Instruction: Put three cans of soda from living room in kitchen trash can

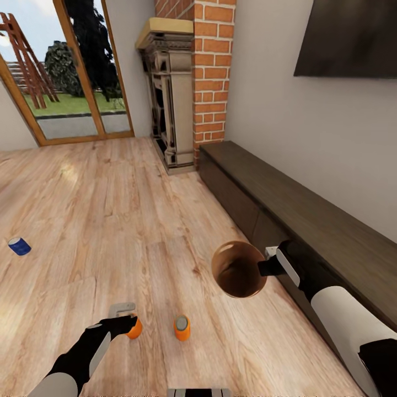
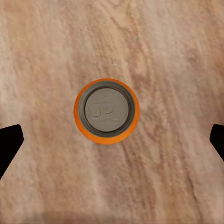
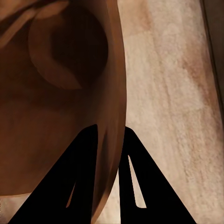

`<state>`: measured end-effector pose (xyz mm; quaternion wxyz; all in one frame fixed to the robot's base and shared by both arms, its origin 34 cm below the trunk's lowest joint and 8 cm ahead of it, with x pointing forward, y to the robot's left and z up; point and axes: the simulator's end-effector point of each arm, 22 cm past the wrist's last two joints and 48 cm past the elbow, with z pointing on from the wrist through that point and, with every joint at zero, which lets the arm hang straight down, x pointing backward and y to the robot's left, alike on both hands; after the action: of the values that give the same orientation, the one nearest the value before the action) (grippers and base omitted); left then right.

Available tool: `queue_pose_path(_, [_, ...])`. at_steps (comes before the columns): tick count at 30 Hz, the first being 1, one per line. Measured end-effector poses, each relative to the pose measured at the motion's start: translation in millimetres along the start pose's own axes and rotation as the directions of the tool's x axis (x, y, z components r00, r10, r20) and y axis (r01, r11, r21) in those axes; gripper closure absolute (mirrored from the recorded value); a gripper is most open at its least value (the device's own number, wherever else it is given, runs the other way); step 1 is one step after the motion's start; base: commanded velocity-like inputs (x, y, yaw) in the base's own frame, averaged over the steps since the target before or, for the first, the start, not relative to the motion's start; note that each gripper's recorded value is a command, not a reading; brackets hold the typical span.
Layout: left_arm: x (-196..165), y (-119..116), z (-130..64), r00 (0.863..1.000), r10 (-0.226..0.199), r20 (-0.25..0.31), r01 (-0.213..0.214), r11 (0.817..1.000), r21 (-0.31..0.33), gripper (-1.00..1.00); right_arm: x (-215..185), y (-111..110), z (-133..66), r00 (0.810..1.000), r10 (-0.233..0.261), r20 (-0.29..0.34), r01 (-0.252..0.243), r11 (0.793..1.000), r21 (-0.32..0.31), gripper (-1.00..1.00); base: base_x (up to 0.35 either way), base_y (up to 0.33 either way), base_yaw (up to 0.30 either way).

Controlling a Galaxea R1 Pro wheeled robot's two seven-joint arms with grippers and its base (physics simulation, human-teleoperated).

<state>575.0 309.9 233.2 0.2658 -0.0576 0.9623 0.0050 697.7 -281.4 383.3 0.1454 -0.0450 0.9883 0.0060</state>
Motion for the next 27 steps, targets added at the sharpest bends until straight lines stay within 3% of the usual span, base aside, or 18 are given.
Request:
queue_pose_path(5, [4.0,0.2,2.1,1.0,0.001,-0.009,-0.001,1.0,0.0,-1.0,2.4,-0.2,4.2,1.0,-0.001,-0.008,0.001,1.0,0.001,1.0,0.058,0.0,0.0])
queue_pose_path(16, [8.7,0.3,4.6,1.0,0.002,-0.018,-0.002,1.0,0.0,-1.0,4.5,-0.2,8.8,1.0,-0.001,-0.015,0.001,1.0,0.001,1.0,0.27,0.0,0.0])
queue_pose_path(27, [7.9,0.2,4.6,1.0,0.001,-0.015,-0.001,1.0,0.003,-1.0,5.5,0.3,9.5,1.0,-0.001,-0.017,0.001,1.0,-0.001,1.0,0.034,0.0,0.0])
